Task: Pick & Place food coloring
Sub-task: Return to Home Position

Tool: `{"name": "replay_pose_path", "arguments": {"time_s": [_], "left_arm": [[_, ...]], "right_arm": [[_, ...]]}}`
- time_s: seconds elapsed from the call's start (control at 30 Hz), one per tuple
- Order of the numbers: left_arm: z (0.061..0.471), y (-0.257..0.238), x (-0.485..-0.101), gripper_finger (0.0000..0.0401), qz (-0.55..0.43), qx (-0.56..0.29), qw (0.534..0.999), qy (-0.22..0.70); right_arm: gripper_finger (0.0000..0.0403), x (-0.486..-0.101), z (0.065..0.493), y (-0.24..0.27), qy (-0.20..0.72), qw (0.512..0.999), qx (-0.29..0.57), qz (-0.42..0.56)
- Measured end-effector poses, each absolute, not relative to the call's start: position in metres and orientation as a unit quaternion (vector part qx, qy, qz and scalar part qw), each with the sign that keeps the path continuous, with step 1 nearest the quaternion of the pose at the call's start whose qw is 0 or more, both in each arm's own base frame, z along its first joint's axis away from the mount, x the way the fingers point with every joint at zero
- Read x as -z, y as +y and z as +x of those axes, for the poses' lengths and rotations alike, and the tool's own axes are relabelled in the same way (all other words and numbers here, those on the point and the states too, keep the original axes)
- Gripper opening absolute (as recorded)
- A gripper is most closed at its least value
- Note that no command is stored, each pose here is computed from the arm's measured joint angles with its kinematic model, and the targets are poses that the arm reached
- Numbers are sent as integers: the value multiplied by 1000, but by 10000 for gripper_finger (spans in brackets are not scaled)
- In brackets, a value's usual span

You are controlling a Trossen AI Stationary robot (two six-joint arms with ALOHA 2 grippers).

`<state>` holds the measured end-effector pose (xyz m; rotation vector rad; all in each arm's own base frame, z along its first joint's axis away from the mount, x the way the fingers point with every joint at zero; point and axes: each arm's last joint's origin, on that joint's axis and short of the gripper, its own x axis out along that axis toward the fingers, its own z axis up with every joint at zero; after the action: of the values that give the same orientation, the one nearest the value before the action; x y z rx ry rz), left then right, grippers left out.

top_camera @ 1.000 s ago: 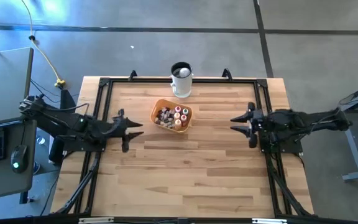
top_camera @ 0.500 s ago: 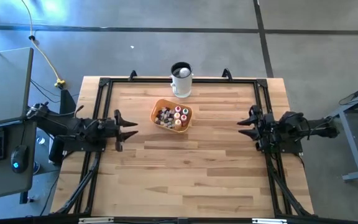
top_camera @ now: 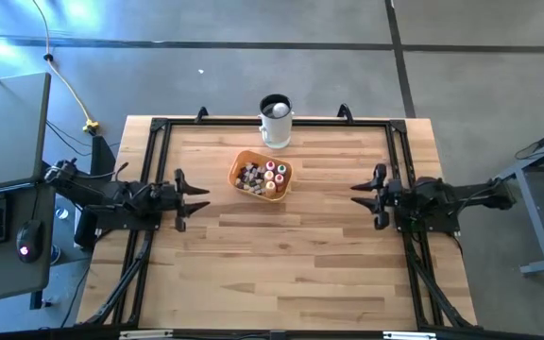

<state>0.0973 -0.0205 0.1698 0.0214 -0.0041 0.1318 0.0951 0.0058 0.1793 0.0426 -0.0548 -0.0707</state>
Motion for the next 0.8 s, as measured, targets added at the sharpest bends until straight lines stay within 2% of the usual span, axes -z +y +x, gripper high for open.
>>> {"name": "replay_pose_path", "arguments": {"time_s": [0.8], "left_arm": [[98, -21, -167, 152, 14, -65, 998, 8]], "right_arm": [[153, -171, 98, 6, -23, 999, 34, 25]]}}
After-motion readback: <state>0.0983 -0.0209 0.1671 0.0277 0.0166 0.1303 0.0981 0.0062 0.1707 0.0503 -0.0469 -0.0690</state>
